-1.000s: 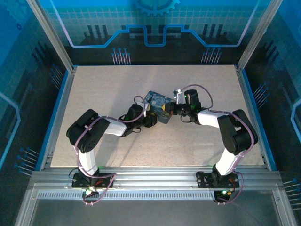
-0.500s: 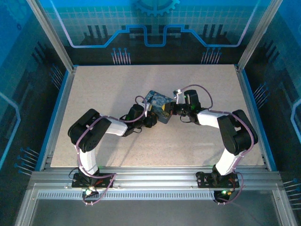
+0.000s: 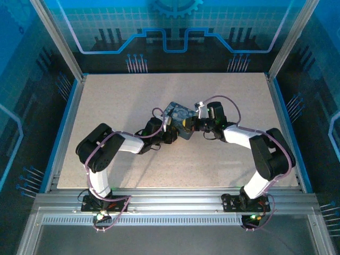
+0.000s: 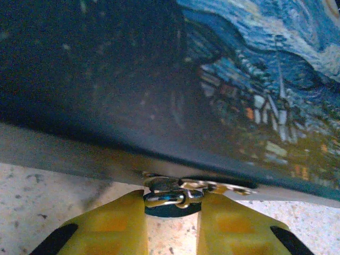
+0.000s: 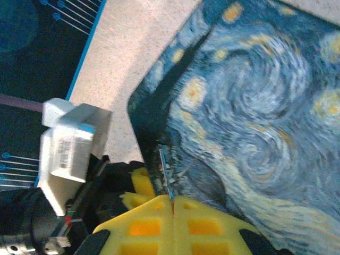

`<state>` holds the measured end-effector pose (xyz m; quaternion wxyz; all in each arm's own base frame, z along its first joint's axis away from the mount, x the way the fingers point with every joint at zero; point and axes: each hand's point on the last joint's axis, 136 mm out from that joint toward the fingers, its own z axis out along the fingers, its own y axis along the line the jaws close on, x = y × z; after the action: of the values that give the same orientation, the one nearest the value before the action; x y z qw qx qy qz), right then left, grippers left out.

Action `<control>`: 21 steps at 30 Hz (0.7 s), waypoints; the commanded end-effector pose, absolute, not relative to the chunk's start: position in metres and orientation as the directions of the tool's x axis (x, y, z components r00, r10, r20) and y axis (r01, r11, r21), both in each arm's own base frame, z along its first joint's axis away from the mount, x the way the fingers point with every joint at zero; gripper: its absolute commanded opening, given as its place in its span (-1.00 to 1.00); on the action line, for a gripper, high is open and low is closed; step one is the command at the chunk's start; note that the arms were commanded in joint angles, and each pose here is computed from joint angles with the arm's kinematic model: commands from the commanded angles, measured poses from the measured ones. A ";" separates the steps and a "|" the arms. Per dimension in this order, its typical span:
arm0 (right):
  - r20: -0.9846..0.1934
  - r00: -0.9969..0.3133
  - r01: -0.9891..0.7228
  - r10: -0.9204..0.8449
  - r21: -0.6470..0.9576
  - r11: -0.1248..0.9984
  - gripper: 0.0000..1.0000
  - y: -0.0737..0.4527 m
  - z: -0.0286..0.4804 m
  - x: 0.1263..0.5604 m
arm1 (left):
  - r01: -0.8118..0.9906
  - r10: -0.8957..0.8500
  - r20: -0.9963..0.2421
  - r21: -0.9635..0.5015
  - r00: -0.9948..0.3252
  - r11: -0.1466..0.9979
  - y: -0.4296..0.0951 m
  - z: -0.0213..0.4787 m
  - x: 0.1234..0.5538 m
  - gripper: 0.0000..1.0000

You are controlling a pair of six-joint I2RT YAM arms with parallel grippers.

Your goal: Unlock the padlock with the key

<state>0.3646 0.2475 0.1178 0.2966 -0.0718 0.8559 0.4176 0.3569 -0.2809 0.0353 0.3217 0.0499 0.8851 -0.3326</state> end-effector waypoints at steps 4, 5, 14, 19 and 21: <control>-0.696 -0.713 -0.481 0.088 0.576 0.660 -1.00 0.237 0.159 0.355 | 0.293 -0.130 -0.553 -0.610 -0.823 0.736 -0.291 0.052 0.340 -0.54; -0.708 -0.701 -0.497 0.079 0.565 0.659 -1.00 0.236 0.162 0.351 | 0.286 -0.133 -0.544 -0.615 -0.828 0.734 -0.291 0.054 0.338 -0.55; -0.776 -0.630 -0.577 0.016 0.482 0.659 -1.00 0.224 0.153 0.312 | 0.202 -0.167 -0.438 -0.678 -0.884 0.707 -0.297 0.071 0.329 -0.66; -0.800 -0.598 -0.625 -0.039 0.436 0.648 -1.00 0.225 0.143 0.291 | 0.152 -0.203 -0.377 -0.726 -0.904 0.671 -0.302 0.081 0.326 -0.73; -0.807 -0.587 -0.639 -0.058 0.418 0.646 -1.00 0.225 0.137 0.284 | 0.124 -0.221 -0.350 -0.740 -0.910 0.661 -0.303 0.083 0.326 -0.73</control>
<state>0.2922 0.2220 0.1357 0.3799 -0.1803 0.8273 0.3725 0.3263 -0.2904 0.0559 0.2217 -0.0150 0.9002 -0.3744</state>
